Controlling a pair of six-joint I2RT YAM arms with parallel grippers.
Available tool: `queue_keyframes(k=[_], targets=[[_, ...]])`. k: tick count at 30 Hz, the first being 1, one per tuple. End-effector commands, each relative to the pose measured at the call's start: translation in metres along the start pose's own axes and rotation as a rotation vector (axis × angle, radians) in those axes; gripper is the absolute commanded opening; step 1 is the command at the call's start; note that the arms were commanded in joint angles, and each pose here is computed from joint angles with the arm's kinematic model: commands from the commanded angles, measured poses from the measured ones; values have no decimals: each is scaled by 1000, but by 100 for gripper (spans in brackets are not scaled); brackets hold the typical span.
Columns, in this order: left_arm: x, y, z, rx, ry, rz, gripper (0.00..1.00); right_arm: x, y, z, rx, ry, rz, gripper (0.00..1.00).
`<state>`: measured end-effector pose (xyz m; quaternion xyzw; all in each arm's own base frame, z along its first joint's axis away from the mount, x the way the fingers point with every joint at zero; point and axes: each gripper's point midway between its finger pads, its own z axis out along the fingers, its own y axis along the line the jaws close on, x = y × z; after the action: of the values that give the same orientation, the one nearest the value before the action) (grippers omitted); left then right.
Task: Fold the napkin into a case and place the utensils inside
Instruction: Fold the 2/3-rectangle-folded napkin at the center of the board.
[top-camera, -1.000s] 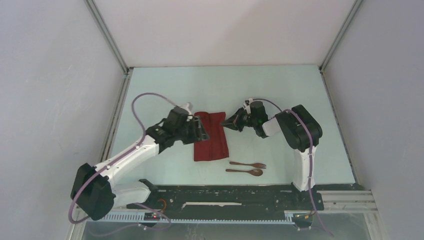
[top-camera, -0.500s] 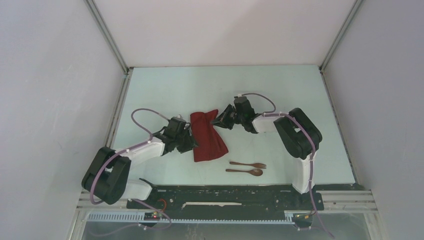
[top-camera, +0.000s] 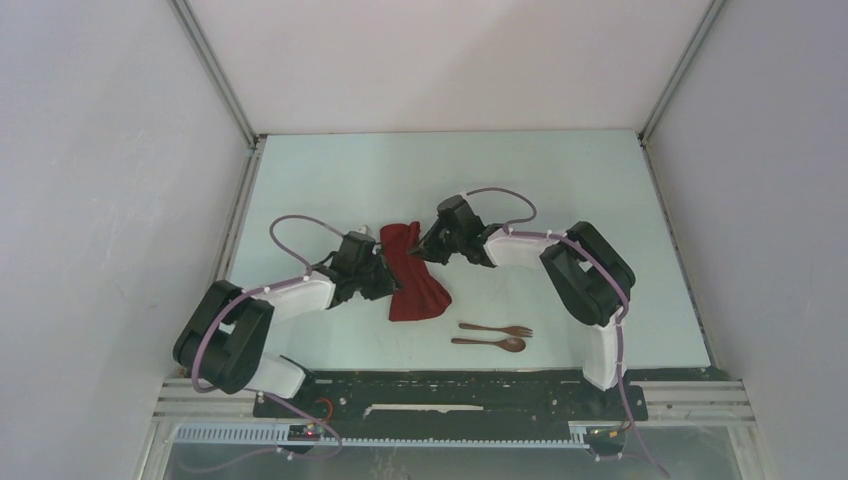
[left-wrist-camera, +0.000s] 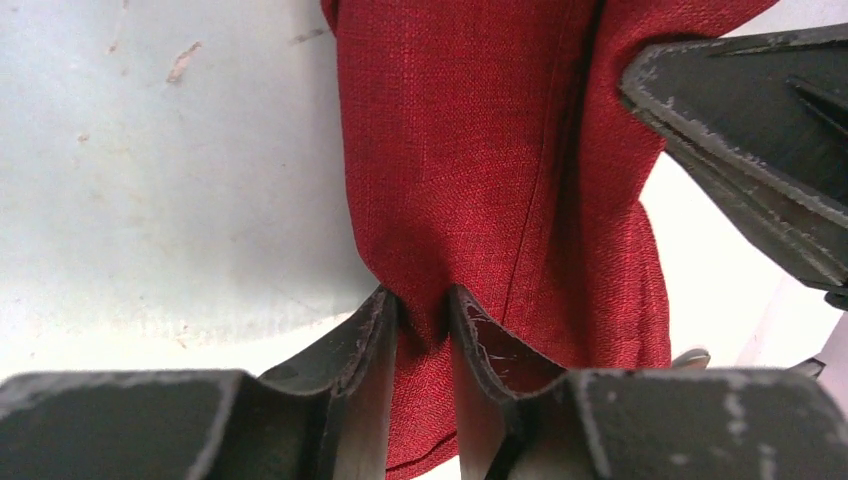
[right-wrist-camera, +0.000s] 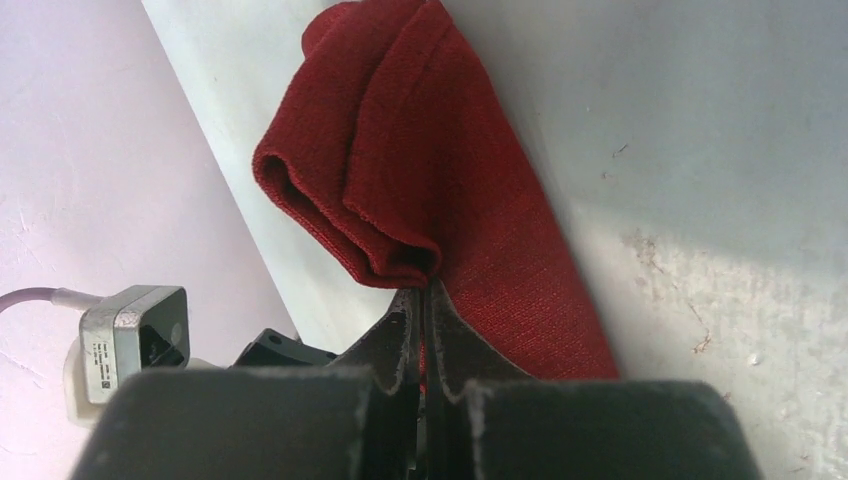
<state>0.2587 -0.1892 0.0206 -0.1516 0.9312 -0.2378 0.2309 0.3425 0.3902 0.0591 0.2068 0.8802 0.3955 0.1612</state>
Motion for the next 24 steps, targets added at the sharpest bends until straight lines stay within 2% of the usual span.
queue_keyframes(k=[1, 9, 15, 24], targets=[[10, 7, 7, 8, 30, 19, 30, -4, 23, -2, -18, -38, 62, 0], [14, 14, 7, 18, 27, 28, 27, 0, 30, 10, -53, -22, 192, 0], [15, 19, 6, 24, 25, 17, 27, 3, 35, 22, -64, -10, 232, 0], [18, 38, -5, 11, -9, -30, 40, 6, 33, 31, -62, -33, 267, 0]])
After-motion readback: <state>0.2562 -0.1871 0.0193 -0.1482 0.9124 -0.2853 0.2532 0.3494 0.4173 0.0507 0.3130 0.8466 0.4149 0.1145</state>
